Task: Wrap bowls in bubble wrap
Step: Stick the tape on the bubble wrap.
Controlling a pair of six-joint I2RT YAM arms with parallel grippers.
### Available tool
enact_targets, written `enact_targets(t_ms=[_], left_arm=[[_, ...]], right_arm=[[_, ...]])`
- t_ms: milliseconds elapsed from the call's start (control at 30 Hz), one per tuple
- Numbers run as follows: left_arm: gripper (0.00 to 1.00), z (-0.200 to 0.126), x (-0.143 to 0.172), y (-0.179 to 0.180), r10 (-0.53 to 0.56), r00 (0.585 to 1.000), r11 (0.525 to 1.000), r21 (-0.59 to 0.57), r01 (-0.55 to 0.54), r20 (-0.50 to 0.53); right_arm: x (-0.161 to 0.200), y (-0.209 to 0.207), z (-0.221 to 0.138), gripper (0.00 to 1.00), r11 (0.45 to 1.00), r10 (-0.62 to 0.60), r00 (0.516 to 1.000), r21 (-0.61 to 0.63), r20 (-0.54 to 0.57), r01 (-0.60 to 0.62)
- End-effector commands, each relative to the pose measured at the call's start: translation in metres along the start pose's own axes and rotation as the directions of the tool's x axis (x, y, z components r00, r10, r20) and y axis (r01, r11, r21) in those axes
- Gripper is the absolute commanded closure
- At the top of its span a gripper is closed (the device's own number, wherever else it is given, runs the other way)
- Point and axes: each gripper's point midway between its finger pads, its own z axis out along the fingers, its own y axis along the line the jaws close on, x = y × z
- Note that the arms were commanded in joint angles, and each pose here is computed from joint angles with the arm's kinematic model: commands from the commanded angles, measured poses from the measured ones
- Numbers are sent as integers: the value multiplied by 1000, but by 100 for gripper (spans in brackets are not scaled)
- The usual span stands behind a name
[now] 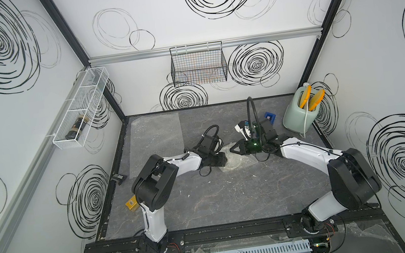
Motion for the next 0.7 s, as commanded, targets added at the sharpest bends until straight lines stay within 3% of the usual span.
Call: enact_targets(t_ms=[0, 667], left_arm=[[55, -2, 6, -4, 25, 1000, 1000, 2, -25, -17], [55, -2, 7, -2, 23, 1000, 1000, -4, -23, -20]], right_arm=[[-4, 5, 8, 100, 998, -66, 998, -7, -16, 66], [16, -39, 29, 100, 999, 19, 996, 31, -83, -17]])
